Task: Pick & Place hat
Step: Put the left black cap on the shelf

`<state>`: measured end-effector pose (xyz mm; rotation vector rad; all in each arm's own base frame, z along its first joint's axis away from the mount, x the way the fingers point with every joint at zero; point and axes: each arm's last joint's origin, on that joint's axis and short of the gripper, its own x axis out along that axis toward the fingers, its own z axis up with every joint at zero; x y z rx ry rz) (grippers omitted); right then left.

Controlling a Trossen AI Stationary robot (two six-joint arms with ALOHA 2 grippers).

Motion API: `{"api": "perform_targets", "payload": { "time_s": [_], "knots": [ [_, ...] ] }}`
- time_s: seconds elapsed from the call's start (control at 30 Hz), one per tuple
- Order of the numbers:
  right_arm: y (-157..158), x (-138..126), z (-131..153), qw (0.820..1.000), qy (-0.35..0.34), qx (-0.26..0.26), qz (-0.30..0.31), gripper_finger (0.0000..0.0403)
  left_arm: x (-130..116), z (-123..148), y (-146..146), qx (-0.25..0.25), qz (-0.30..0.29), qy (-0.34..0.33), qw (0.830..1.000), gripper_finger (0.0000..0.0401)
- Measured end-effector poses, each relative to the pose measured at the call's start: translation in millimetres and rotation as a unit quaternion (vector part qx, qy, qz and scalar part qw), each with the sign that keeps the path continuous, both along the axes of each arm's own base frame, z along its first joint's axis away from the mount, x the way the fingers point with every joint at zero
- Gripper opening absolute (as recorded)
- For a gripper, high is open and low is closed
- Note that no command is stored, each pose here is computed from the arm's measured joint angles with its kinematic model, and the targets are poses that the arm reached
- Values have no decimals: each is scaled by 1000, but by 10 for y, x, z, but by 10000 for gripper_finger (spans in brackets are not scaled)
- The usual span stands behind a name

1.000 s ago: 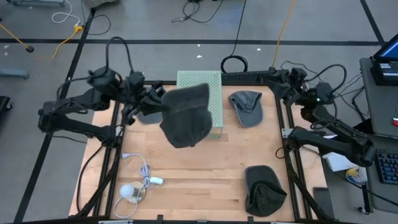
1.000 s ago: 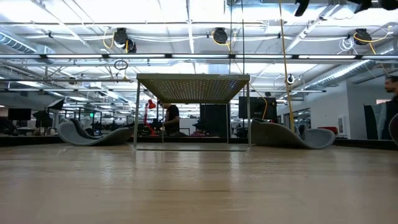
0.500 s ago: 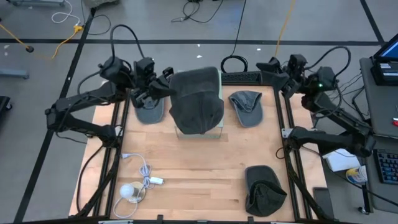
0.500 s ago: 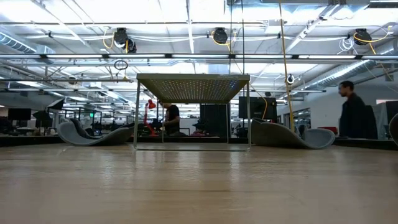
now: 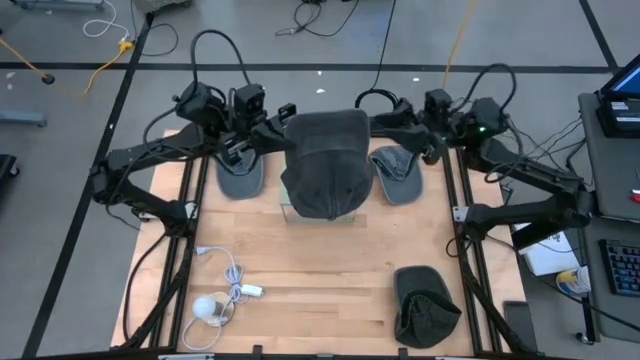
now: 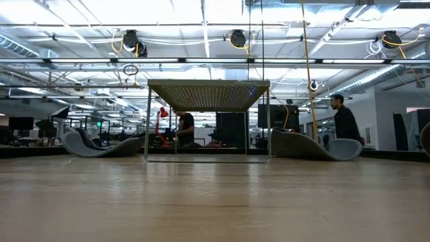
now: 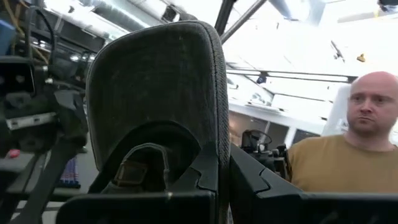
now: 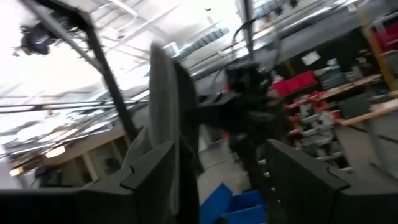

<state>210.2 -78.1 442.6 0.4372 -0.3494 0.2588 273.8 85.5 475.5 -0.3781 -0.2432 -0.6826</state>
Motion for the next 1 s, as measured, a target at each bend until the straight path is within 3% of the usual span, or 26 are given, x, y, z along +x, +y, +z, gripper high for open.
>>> {"api": "perform_targets", "payload": {
  "time_s": [0.27,1.0],
  "knots": [
    [209,34,73,997,-43,-24,56,242,98,86,43,8,-9,11,1000,9],
    [267,123,42,998,-45,-19,49,233,202,2,21,1,5,30,1000,9]
  ]
}}
